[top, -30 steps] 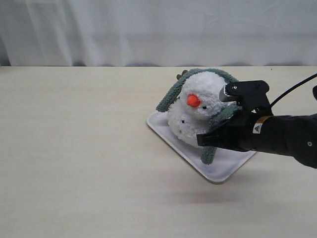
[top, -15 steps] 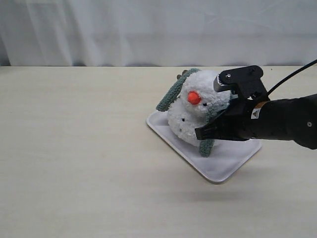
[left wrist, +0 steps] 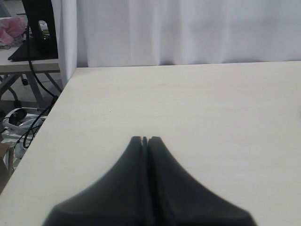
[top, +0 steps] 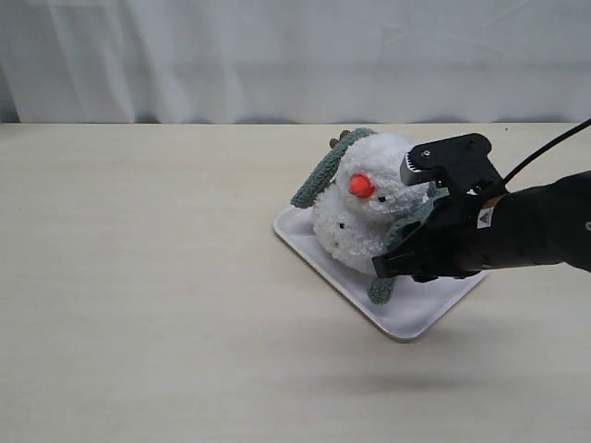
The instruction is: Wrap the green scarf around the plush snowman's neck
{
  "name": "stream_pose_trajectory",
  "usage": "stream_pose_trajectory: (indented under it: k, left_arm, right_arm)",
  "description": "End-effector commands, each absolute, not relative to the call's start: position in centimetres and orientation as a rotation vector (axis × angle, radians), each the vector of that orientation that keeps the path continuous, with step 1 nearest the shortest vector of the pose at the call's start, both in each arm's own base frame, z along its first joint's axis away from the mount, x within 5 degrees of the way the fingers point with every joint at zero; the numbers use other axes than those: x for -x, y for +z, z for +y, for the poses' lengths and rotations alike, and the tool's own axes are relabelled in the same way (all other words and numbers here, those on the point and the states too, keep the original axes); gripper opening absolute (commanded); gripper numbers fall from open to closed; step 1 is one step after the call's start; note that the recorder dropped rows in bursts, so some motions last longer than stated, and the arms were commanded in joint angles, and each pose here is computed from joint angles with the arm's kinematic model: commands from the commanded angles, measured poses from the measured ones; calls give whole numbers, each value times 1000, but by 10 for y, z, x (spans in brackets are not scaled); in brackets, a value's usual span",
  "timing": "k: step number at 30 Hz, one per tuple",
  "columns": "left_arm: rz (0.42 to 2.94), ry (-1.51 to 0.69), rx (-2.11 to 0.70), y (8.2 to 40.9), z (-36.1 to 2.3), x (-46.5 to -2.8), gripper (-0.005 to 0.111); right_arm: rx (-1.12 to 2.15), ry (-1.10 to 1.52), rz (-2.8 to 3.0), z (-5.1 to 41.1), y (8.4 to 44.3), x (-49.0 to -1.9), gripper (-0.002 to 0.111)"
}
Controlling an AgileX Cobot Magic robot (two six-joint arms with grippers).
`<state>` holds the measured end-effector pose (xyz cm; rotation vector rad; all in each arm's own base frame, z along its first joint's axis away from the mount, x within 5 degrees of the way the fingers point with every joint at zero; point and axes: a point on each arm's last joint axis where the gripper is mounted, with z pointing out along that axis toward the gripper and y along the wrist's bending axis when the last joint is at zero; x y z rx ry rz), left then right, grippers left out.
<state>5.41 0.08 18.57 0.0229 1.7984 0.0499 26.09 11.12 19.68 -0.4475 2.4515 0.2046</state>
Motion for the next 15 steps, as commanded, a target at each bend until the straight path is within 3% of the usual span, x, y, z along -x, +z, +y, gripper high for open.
stream_pose_trajectory:
  k: [1,9,15]
  left_arm:
    - [1791,43,-14,185,1,-54,0]
    - [1791,43,-14,185,1,-54,0]
    - [1791,43,-14,185,1,-54,0]
  right_arm:
    - [468,203,2445,107,216,-251,53]
    - [585,198,2409,106,250,-231,58]
    - [752,268,2298,147,287,-223,58]
